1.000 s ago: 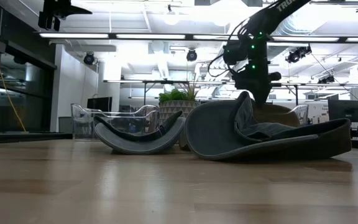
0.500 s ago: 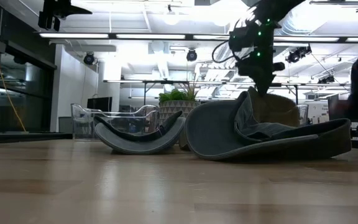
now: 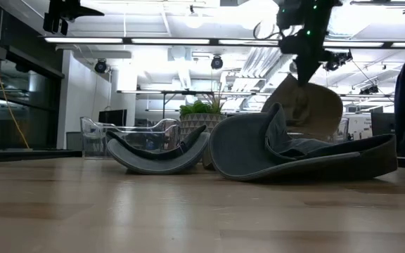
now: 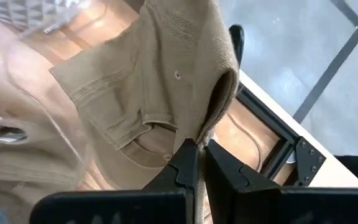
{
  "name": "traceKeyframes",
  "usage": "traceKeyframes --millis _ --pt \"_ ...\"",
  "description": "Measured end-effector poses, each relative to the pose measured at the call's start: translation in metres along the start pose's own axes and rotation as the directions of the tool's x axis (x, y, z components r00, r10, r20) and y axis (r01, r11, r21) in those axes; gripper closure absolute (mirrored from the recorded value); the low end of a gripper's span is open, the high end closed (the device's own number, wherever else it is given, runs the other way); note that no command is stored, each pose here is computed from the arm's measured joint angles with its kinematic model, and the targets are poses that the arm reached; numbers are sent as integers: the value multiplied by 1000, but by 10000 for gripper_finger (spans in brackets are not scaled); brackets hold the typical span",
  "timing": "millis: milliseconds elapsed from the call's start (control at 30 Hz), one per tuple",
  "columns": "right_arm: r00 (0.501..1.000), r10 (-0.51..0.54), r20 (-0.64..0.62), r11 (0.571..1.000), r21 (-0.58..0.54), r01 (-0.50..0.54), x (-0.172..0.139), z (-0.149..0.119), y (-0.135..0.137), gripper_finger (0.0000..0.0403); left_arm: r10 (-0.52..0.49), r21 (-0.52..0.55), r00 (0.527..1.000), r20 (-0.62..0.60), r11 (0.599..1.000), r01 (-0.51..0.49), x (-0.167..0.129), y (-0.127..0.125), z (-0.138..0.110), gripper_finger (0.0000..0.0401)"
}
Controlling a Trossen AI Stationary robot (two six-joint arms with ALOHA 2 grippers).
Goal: Pick & Place hat
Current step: Put the left light brown cap into the right transparent bin
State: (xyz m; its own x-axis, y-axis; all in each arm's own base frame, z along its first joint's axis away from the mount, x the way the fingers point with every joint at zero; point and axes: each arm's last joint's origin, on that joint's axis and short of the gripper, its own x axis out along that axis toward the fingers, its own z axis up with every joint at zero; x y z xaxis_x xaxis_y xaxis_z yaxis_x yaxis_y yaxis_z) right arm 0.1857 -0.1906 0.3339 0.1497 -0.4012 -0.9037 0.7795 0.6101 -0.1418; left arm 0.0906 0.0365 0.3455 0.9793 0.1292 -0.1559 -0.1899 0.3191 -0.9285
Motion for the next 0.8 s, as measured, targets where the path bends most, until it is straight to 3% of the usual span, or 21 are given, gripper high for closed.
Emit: traceKeyframes --millis 400,800 --pt "979 195 64 964 -196 -179 -15 -4 -2 395 -3 0 1000 -7 1000 3 0 0 0 169" --pt "960 278 28 938 -222 -265 -4 -2 -20 395 -3 0 1000 -7 1000 3 0 0 0 169"
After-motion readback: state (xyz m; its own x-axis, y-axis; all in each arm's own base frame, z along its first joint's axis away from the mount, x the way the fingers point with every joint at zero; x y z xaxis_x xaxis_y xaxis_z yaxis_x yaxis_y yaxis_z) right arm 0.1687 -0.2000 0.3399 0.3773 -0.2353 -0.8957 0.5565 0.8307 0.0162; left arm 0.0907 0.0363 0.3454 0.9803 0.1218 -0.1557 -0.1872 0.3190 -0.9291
